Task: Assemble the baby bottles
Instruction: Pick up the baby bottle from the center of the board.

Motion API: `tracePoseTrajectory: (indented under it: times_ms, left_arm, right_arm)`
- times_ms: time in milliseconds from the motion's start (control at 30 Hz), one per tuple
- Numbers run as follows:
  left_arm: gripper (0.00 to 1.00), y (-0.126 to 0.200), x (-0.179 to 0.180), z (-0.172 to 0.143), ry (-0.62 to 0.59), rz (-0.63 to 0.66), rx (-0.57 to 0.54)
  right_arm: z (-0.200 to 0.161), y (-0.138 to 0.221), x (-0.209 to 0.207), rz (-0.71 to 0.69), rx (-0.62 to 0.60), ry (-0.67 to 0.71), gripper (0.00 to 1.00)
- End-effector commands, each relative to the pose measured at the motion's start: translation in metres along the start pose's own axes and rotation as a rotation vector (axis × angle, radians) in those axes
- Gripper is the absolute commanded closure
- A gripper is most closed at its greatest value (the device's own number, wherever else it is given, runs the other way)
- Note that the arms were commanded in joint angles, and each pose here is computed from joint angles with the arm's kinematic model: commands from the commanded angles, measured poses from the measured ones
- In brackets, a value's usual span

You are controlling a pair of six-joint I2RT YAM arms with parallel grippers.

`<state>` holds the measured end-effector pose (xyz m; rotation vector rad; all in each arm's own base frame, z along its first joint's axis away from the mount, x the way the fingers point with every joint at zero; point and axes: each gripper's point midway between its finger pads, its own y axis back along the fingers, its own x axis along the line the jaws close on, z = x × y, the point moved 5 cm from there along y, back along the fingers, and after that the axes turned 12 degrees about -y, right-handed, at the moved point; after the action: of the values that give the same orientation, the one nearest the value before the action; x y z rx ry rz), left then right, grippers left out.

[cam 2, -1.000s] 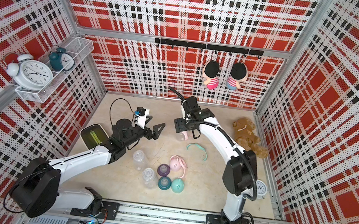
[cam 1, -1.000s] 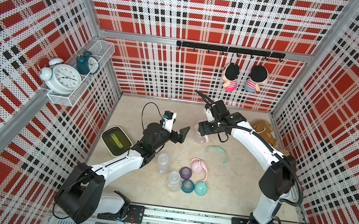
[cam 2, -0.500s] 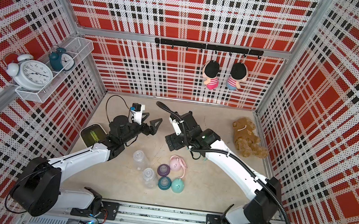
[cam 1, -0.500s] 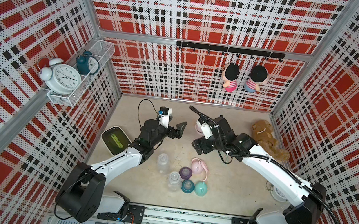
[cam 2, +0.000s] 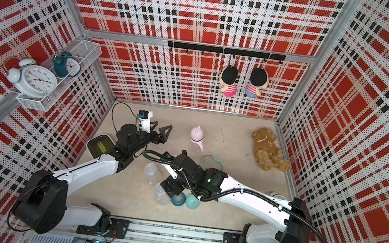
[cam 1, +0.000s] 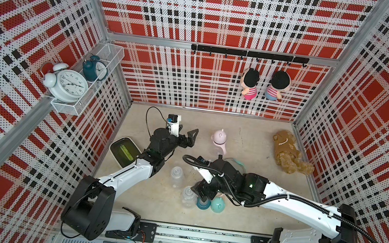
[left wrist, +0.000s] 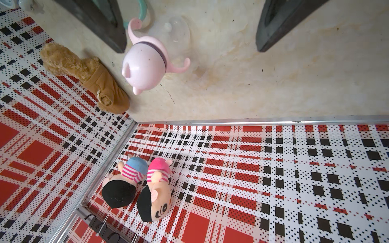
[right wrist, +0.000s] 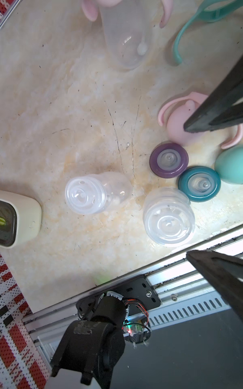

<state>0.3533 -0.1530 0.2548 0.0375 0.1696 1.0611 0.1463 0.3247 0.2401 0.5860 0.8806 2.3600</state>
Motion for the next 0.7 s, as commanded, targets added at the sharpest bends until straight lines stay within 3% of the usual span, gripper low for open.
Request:
tracePoseTrajectory:
  times_ms: [0,300,667]
  left_arm:
    - [0.02,0.0,0.006,-0.005,-0.002,0.033,0.014]
    - [0.02,0.002,0.007,-0.008,-0.003,0.043,0.021]
    - [0.02,0.002,0.008,-0.009,-0.004,0.044,0.023]
  right_arm:
    - [0.001,-0.008,0.011,0.017,-0.025,0.018,0.1]
    - [-0.014,-0.034,0.038,0.096,-0.01,0.037,0.11]
    - [-0.034,-0.064,0.038,0.038,0.032,0.027,0.12]
